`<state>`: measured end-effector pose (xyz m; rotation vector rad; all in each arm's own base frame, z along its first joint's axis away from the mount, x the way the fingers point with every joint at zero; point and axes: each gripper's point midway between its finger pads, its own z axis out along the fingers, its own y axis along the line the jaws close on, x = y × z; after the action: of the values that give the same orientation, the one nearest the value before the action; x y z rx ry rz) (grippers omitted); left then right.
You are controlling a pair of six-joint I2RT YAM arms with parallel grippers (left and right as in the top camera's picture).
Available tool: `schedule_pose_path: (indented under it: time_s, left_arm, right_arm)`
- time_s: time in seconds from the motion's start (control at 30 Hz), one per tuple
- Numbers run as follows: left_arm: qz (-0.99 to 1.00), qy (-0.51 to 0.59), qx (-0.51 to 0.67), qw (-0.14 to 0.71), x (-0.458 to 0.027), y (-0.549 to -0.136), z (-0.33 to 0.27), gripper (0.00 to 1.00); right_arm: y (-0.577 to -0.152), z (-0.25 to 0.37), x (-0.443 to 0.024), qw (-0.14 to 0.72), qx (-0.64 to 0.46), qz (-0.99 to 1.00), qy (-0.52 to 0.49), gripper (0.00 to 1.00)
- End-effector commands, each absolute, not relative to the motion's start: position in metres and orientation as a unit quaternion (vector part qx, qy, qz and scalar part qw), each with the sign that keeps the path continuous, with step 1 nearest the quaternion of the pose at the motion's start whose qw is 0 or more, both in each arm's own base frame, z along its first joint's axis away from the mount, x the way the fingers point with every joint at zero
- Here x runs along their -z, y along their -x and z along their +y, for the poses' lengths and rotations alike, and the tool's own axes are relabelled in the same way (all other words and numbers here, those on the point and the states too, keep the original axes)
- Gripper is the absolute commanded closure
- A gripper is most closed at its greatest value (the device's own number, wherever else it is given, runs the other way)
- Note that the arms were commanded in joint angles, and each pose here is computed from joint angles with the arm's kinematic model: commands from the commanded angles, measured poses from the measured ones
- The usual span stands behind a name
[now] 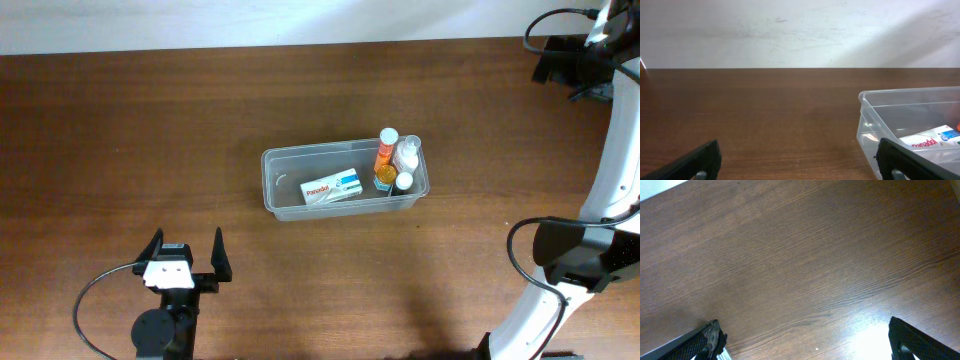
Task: Pack container
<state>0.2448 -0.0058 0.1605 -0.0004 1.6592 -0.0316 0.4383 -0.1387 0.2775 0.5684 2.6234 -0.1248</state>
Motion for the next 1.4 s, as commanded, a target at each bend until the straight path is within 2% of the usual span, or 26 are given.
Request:
schedule_pose_path:
  time_s: [0.0, 0.23, 0.4, 0.5, 0.63, 0.77, 1.07, 1.37]
  left_arm:
    - [0.737, -0.008, 0.011, 0.676, -0.157, -0.245, -0.007, 0.01]
    - [0.737, -0.008, 0.011, 0.676, -0.157, -0.245, -0.007, 0.01]
    - [0.737, -0.008, 0.011, 0.676, -0.157, -0.245, -0.007, 0.01]
    - [0.737, -0.008, 0.011, 0.676, -0.157, -0.245, -0.007, 0.01]
    - [0.737, -0.008, 0.011, 0.676, -0.157, -0.245, -0.007, 0.01]
    - [0.737, -0.009, 0.011, 0.676, -0.157, -0.245, -0.007, 0.01]
    - [0.737, -0.008, 0.011, 0.676, -0.157, -0.245, -0.007, 0.01]
    - [0.737, -0.009, 0.011, 0.676, -0.157, -0.245, -0.007, 0.01]
  right_arm:
    - [-0.427, -0.134, -0.315, 0.271, 0.051, 0.939, -0.205, 0.02]
    - [-0.383, -0.086, -0.405, 0.377, 0.041, 0.911, -0.161, 0.02]
    - [-0.342, -0.035, -0.444, 0.428, 0.016, 0.898, -0.104, 0.02]
    - [-0.307, -0.002, -0.451, 0.438, -0.006, 0.897, -0.061, 0.02]
    - [-0.262, 0.007, -0.433, 0.425, 0.001, 0.905, -0.023, 0.02]
    - [-0.223, 0.002, -0.402, 0.414, 0.003, 0.91, -0.028, 0.02]
    - [-0.229, -0.013, -0.391, 0.647, -0.002, 0.76, -0.059, 0.02]
    - [-0.229, -0.006, -0.318, 0.748, -0.019, 0.663, -0.04, 0.02]
